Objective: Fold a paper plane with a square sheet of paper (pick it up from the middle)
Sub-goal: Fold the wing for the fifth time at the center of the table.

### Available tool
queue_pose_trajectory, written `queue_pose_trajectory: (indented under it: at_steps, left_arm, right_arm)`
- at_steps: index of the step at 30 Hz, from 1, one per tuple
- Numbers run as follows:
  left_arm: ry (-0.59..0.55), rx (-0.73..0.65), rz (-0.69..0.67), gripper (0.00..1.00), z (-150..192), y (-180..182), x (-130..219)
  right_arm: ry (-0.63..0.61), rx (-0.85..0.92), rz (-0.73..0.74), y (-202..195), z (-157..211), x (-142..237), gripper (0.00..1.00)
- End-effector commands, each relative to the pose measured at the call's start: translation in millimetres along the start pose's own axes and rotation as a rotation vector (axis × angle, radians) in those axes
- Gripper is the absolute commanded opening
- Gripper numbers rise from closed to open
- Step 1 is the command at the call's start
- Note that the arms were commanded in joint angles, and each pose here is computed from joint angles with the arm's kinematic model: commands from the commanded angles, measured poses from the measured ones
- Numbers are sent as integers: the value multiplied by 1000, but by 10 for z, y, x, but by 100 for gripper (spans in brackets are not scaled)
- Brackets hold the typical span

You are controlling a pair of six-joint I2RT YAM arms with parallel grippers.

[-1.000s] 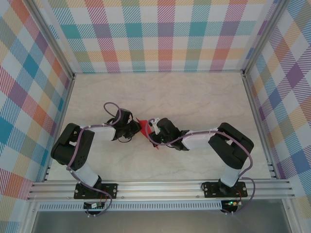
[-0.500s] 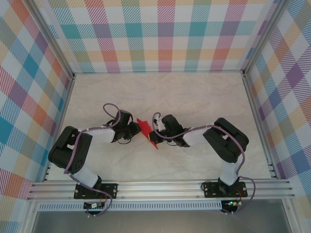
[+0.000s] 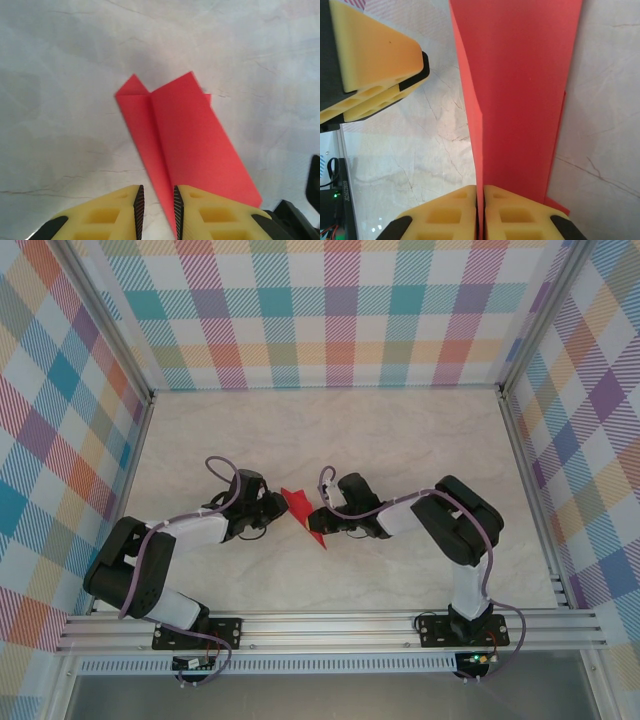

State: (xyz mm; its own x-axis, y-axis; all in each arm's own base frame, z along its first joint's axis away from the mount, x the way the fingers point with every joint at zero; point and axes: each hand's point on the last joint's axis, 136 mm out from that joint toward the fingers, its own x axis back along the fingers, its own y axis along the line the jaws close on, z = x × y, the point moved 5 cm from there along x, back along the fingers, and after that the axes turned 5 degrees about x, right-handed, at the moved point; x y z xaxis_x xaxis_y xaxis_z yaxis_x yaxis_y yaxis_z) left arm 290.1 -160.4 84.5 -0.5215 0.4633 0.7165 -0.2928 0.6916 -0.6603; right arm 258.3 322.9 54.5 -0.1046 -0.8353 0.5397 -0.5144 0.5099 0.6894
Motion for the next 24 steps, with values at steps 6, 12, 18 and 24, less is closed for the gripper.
queue_pose_trajectory:
  at_steps: [6, 12, 18, 24]
  left_arm:
    - [33, -73, 202, 25, 37, -310, 17]
    - [64, -73, 211, 25, 38, -350, -116]
    - [74, -70, 184, 25, 43, -349, -221]
    - [70, -65, 166, 24, 40, -335, -262]
  right_arm:
    - [35, -20, -85, 35, -48, -66, 6]
    - [54, -24, -78, 5, -36, -89, 7]
    - [67, -20, -73, -1, -28, -96, 8]
    - [78, -24, -66, -5, -30, -97, 10]
